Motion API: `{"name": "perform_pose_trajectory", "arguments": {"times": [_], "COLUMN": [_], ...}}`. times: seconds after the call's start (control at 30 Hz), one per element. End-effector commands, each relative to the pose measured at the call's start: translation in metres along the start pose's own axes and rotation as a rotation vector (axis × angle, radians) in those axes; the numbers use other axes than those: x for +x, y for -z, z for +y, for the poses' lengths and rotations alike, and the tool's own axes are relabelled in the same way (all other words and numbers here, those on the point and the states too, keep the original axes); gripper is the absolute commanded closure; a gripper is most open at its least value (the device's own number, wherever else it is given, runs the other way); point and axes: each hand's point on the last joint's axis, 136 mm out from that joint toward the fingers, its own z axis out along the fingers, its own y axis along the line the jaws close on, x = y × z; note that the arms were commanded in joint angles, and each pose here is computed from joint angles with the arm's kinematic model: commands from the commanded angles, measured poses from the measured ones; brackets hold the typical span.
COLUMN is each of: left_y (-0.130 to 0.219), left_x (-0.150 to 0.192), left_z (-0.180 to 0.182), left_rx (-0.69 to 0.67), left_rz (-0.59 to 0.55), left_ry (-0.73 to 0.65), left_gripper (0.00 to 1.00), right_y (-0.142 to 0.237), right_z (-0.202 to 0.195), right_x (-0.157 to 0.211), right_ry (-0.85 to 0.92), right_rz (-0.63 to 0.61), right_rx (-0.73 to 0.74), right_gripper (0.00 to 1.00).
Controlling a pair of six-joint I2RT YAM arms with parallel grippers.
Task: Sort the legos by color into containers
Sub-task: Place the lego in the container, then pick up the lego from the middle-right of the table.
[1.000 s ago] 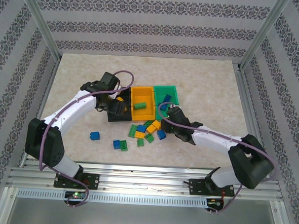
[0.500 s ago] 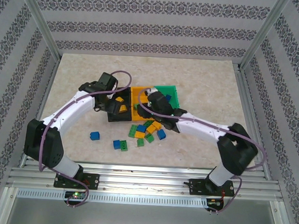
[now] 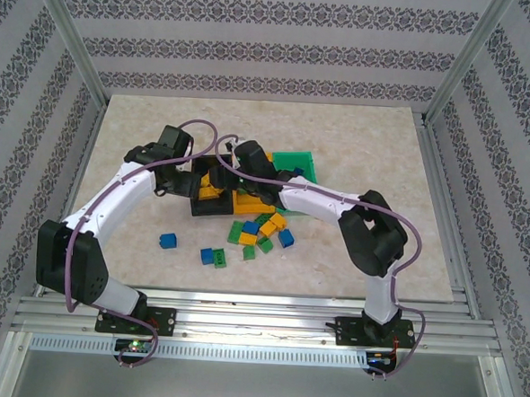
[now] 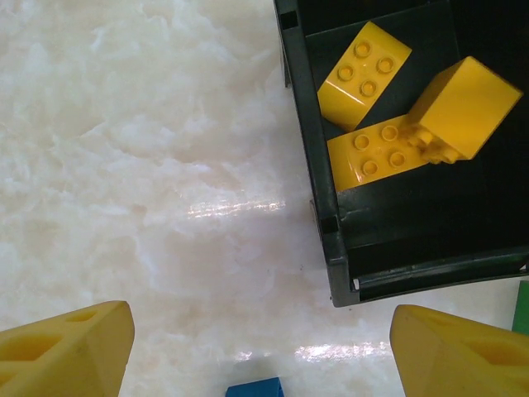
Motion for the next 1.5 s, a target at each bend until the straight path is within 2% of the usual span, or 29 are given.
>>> {"name": "perform_pose_trajectory", "arguments": {"times": [0.0,0.4,0.67,0.83,1.0,1.47], "left_y": [0.005,0.000,-0.003,-0.001,-0.002,0.002], "left_x": [0.000,0.001,0.001,-0.001,-0.001,-0.002], "left_z": [0.006,0.000,-0.002,-0.003,-0.005,-0.005], "left_rx": [-0.011,0.014,0.023,0.033,0.043,0.050], "left_rz": [-0.016,0.005,0.016,0.006,0.009,-0.004], "left_ry": [0.012,-0.003,-0.009,-0.009,-0.012,-0.009], "left_gripper": [0.19,0.19,0.19,0.19,0.19,0.19], "right_y": [0.025,0.118,0.172,0.195,0.195,0.161], "right_z": [-0.004,-0.080,-0.170,-0.209,-0.229,-0.237], "right_x": [-0.008,0.033,0.080,0.101,0.111,0.109], "right_ry": [-0.015,-0.078,-0.211,-0.288,-0.368,-0.367], "right_rz": [-0.040,-0.069,-0.054,-0.046,-0.010,0.072], "right_rx": [-0.004,0.193,0.411,0.510,0.511,0.493], "right_gripper": [0.40,0.40,0.40,0.40,0.39,0.39]}}
